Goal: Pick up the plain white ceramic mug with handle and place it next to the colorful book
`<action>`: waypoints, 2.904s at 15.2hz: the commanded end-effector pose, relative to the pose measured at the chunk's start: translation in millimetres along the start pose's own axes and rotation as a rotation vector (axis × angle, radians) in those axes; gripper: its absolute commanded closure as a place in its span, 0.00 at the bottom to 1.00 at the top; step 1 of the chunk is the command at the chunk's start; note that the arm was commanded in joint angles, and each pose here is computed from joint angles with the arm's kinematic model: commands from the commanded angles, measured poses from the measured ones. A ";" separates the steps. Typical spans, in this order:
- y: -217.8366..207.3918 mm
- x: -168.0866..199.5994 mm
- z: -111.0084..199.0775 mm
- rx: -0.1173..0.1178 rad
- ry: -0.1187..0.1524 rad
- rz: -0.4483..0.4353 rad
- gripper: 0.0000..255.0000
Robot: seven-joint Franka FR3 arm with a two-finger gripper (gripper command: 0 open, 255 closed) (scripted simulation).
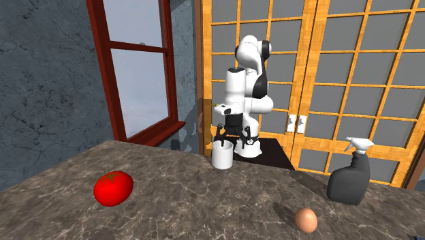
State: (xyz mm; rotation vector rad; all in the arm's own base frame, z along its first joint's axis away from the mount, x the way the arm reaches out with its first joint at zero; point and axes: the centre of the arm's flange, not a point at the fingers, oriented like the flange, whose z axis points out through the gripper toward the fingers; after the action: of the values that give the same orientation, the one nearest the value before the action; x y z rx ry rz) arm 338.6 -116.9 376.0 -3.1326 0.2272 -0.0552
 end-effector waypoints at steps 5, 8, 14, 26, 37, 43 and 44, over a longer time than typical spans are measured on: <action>1.2 -0.3 28.9 -0.001 0.001 0.000 0.00; 1.2 -0.3 28.9 -0.001 0.001 0.000 0.00; 1.2 -0.3 28.9 -0.001 0.001 0.000 1.00; 1.2 0.5 7.8 -0.001 0.001 0.000 1.00; 1.0 2.5 -50.3 -0.001 0.001 0.000 1.00; 0.9 3.6 -81.9 -0.001 0.001 0.000 1.00; 0.9 3.8 -87.2 -0.001 0.001 0.000 1.00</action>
State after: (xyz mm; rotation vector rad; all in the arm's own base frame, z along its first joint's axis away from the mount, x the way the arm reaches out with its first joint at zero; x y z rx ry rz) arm 339.2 -117.2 457.9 -3.1338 0.2269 -0.0567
